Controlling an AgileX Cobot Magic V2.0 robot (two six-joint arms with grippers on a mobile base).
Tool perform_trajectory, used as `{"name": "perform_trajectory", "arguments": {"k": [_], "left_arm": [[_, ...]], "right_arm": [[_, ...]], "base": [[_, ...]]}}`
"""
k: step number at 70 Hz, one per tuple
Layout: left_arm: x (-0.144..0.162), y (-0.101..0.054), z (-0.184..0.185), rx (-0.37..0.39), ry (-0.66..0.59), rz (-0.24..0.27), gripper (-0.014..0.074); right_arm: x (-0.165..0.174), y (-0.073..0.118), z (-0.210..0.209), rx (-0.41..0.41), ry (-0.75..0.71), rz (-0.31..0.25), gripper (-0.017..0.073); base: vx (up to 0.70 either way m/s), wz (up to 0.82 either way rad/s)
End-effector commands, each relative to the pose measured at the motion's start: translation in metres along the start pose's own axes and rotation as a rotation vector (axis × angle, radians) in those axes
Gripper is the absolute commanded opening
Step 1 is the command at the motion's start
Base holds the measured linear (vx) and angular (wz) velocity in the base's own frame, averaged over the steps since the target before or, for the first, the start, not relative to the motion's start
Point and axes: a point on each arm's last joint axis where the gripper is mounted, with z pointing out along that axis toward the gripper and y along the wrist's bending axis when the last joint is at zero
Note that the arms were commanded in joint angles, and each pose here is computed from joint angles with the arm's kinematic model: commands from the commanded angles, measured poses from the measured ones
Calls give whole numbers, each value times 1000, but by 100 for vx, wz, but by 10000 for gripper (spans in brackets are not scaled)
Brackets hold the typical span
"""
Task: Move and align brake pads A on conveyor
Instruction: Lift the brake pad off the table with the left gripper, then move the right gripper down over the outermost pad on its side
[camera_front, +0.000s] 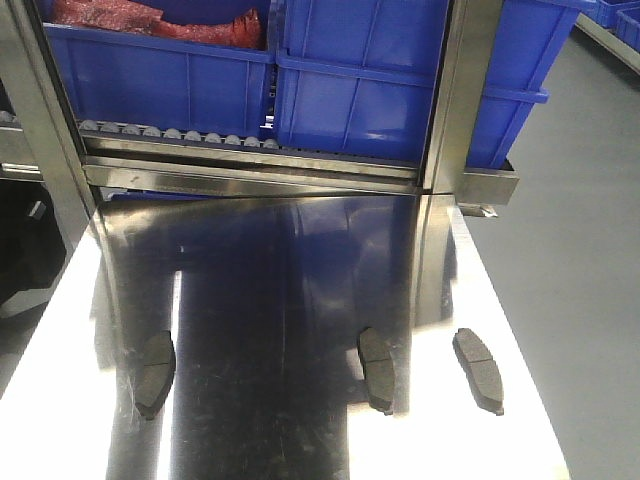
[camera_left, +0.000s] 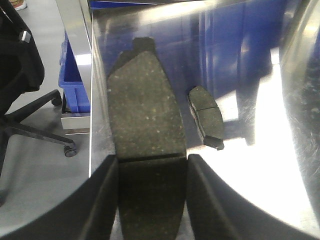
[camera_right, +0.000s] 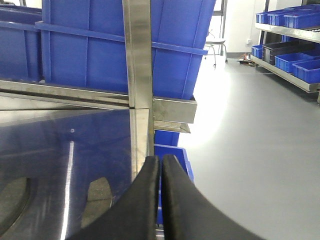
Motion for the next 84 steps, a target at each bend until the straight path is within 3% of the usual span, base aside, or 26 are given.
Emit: {"name": "perform_trajectory", "arguments": {"k": [1, 14, 24, 33, 42, 53, 62, 68, 74, 84], "left_arm": [[-15, 0, -5, 3, -108, -8, 157], [-15, 0, -5, 3, -108, -8, 157], [-15, 0, -5, 3, -108, -8, 157], [-15, 0, -5, 3, -108, -8, 157], [-15, 0, -5, 3, -108, -8, 157], [-15, 0, -5, 3, -108, -8, 157], [-15, 0, -5, 3, -108, -8, 157], [-15, 0, -5, 3, -108, -8, 157], [-15, 0, -5, 3, -108, -8, 157], [-15, 0, -5, 3, -108, -8, 157]], "right_arm": [[-41, -1, -2, 10, -50, -32, -3], [-95, -3, 19, 13, 213, -43, -2], [-104, -4, 44, 9, 398, -54, -1], [-100, -4, 58, 6, 461, -54, 33], [-98, -3, 60, 2, 481, -43, 179], [-98, -3, 60, 0, 486, -40, 526], [-97, -2, 60, -5, 487, -17, 730], [-96, -1, 63, -12, 502, -17, 728], [-94, 0, 74, -38, 543, -75, 716], [-94, 3, 103, -82, 618, -89, 695]], "base": [[0, 0], [0, 0], [0, 0], [0, 0], [0, 0], [0, 0], [0, 0], [0, 0], [0, 0], [0, 0]]}}
